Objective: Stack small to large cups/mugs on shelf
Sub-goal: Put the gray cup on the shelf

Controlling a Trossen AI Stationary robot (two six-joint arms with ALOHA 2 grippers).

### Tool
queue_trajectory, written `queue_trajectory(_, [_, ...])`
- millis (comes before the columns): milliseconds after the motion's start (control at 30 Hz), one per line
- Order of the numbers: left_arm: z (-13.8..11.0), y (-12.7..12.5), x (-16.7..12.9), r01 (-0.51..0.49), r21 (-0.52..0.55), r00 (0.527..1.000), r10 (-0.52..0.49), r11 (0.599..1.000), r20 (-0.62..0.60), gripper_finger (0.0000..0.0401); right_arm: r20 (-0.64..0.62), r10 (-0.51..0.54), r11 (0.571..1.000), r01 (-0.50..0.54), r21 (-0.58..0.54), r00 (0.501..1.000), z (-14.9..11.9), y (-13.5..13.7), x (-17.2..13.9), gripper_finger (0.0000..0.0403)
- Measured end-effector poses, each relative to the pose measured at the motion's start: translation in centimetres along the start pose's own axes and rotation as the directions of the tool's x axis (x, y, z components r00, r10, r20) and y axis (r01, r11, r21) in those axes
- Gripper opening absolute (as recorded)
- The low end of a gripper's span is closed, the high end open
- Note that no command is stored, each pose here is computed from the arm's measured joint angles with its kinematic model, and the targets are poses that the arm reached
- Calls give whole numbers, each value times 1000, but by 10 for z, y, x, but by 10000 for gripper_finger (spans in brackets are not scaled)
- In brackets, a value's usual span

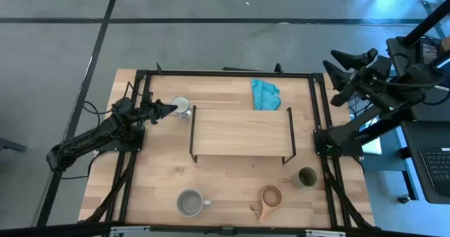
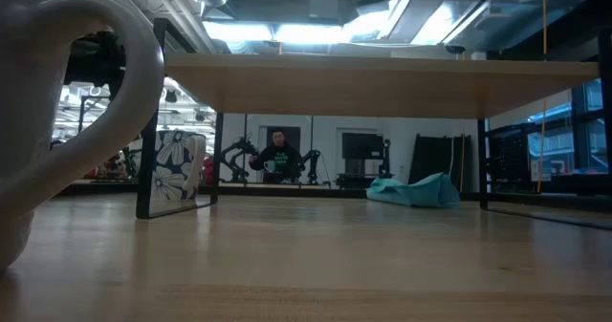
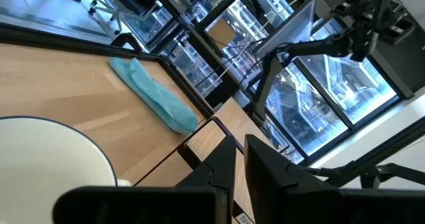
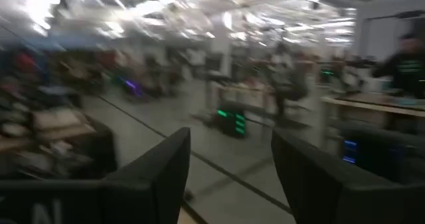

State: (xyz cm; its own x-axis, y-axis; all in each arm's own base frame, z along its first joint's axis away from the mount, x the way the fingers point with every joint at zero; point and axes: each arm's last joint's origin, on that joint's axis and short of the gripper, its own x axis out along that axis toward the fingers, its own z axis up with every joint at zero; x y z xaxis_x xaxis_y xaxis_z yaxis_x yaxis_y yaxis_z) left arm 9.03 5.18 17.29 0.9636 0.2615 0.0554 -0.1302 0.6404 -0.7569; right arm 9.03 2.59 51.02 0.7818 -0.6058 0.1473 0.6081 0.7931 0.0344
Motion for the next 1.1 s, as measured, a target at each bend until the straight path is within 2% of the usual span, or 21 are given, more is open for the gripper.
queue_trajectory(167, [0, 0, 0, 4, 2, 1000, -4, 1000, 4, 27, -31, -22, 993, 18, -118, 999, 25, 21, 11, 213])
queue_trajectory(267, [0, -1, 0, 4, 2, 1000, -4, 1000, 4, 27, -71, -176, 975, 164, -153, 982, 44, 25, 17, 213])
queue_trajectory(333, [0, 0, 0, 4, 3, 1000, -4, 1000, 4, 28, -120, -321, 941, 303, -149, 939, 58, 19, 17, 213])
queue_trajectory(367, [0, 0, 0, 4, 2, 1000, -4, 1000, 4, 27, -127, -338, 936, 319, -152, 933, 65, 16, 17, 213])
queue_trajectory(500, [0, 0, 0, 3, 3, 1000, -3, 1000, 5, 27, -129, -328, 944, 321, -75, 936, 88, 4, 14, 213])
queue_trajectory(667, [0, 0, 0, 3, 3, 1000, -3, 1000, 5, 27, -130, -314, 948, 304, -89, 940, 92, 0, 12, 213])
queue_trajectory(800, [0, 0, 0, 3, 2, 1000, -3, 1000, 5, 27, -134, -264, 961, 249, -116, 955, 86, 11, 10, 213])
queue_trajectory(867, [0, 0, 0, 2, 2, 1000, -2, 1000, 5, 27, -124, -198, 978, 189, -85, 972, 84, 18, 7, 213])
queue_trajectory(933, [0, 0, 0, 3, 2, 1000, -3, 1000, 5, 27, -58, -19, 1000, 18, -20, 998, 83, 25, 2, 213])
queue_trajectory(967, [0, 0, 0, 3, 2, 1000, -3, 1000, 5, 27, 2, 128, 992, -128, 11, 992, 84, 27, -1, 213])
queue_trajectory(1000, [0, 0, 0, 2, 2, 1000, -2, 1000, 5, 27, 70, 293, 955, -296, 37, 954, 85, 26, -4, 213])
queue_trajectory(1033, [0, 0, 0, 3, 2, 1000, -3, 1000, 5, 27, 159, 486, 865, -499, 49, 859, 87, 25, -9, 213])
queue_trajectory(1067, [0, 0, 0, 2, 3, 1000, -2, 1000, 5, 27, 254, 658, 727, -686, 31, 709, 90, 22, -14, 213])
queue_trajectory(1100, [0, 0, 0, 2, 2, 1000, -2, 1000, 5, 27, 317, 767, 594, -804, -21, 558, 92, 19, -19, 213])
